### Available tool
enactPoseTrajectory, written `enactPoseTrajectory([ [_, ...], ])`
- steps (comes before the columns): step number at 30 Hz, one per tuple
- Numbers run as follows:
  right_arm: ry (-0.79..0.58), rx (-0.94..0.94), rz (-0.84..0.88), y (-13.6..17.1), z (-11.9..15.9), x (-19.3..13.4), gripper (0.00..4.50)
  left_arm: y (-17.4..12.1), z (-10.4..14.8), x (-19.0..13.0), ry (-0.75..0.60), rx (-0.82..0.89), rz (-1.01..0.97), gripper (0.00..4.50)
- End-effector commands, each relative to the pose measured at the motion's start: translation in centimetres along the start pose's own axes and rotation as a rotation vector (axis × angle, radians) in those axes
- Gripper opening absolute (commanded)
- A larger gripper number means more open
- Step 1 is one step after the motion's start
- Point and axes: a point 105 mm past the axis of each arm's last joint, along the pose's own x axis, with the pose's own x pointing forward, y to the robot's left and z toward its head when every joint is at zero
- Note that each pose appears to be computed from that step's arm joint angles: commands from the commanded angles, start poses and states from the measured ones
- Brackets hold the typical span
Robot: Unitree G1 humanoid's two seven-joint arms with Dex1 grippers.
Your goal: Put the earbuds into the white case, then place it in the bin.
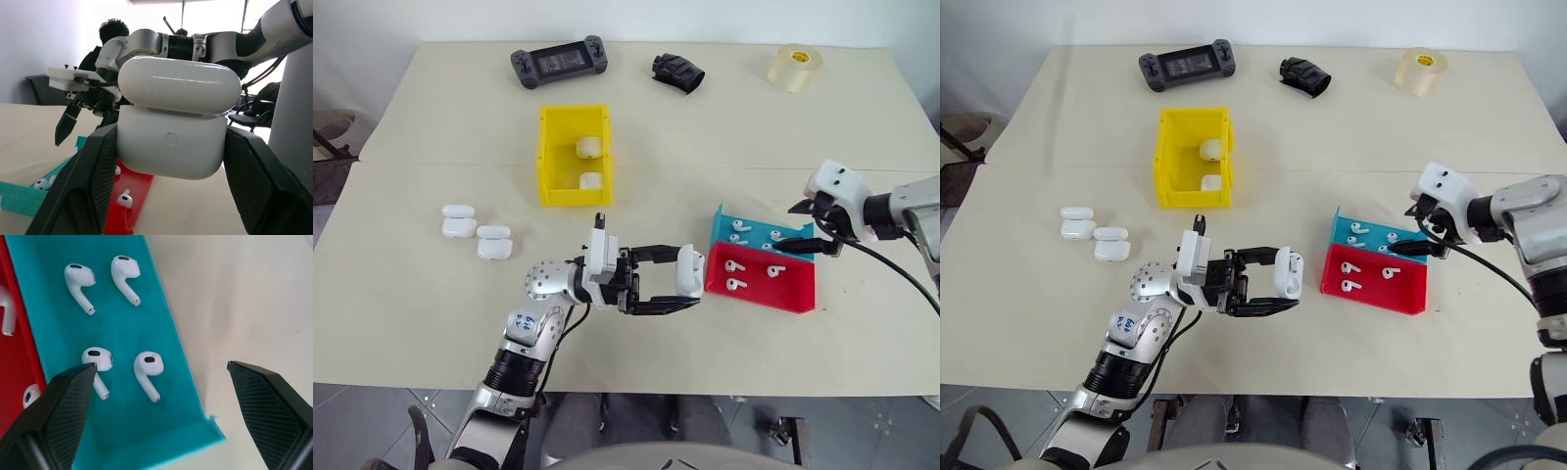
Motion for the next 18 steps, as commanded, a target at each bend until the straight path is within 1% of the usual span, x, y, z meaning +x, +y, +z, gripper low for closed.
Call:
enactPoseTrajectory([
  [1,0.007,-0.034,-0.007,-0.7,0.4,-0.2,4.47,-0.2,0.9,0.8,-0.013,0.042,-0.023,2.84],
  [9,0.033,-0.057,0.019,-1.1,0.1,0.5,4.47,-0.2,1.0,1.4,-0.01,0.042,-0.03,2.84],
  [12,0.033,-0.065,0.027,-1.2,0.2,0.7,3.93,-0.1,1.1,1.5,-0.007,0.047,-0.022,2.84],
  [18,0.03,-0.073,0.038,-1.1,0.2,1.1,1.98,0.0,1.3,1.6,-0.012,0.051,-0.013,2.84],
])
